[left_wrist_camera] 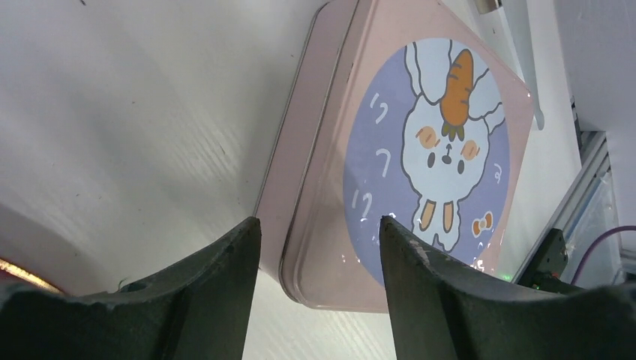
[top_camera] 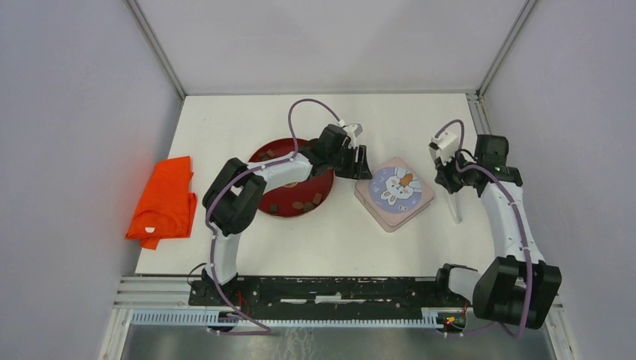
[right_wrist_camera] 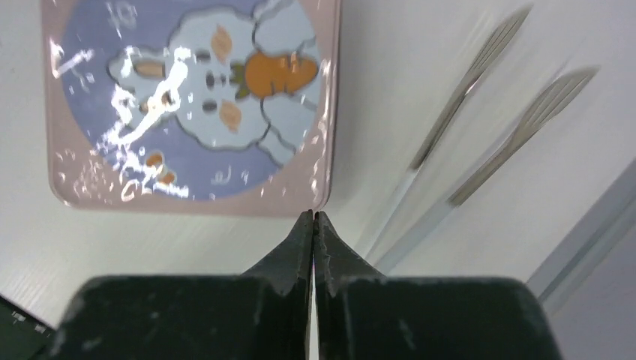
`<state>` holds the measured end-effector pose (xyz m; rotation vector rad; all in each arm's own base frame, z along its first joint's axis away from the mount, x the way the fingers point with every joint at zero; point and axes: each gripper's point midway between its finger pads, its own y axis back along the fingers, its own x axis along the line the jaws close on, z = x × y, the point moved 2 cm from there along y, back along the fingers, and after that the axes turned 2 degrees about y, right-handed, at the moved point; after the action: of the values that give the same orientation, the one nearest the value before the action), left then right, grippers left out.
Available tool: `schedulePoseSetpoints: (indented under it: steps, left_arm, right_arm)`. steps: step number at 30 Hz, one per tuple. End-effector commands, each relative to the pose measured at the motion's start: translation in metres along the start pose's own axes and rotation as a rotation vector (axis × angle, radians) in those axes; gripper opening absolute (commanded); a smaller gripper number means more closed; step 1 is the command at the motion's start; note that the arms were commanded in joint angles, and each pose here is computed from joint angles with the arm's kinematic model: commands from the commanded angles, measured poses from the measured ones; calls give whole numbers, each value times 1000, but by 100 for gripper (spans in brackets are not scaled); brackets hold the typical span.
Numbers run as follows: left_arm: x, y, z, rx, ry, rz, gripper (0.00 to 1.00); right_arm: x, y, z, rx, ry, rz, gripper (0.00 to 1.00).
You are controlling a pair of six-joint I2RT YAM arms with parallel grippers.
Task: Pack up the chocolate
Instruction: Reset both arms
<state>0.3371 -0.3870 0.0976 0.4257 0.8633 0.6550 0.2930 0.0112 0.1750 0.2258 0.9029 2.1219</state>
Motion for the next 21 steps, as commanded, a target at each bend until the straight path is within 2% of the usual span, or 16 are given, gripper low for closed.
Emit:
schedulePoseSetpoints:
  steps: [1,4,8,12,18,21]
  left_arm:
    - [-7,-13,10,26,-35,-99,65]
    - [-4,-18,-1,66,-18,-110,64]
    - [-2,-17,-16,99,14,-119,61]
    - [-12,-14,-42,158,25,-160,54]
    - [-36,1,-76,173,46,-199,54]
    - [-54,6,-89,175,55,-224,54]
  right_arm:
    - [27,-1,-76,187,-90,76,1]
    - [44,-11,-99,208,-149,124,0]
    - [49,-30,-106,184,-216,168,0]
    - [46,-51,-95,144,-285,241,0]
    - [10,-74,-57,79,-279,224,1]
    - [5,-88,-34,60,-243,274,2]
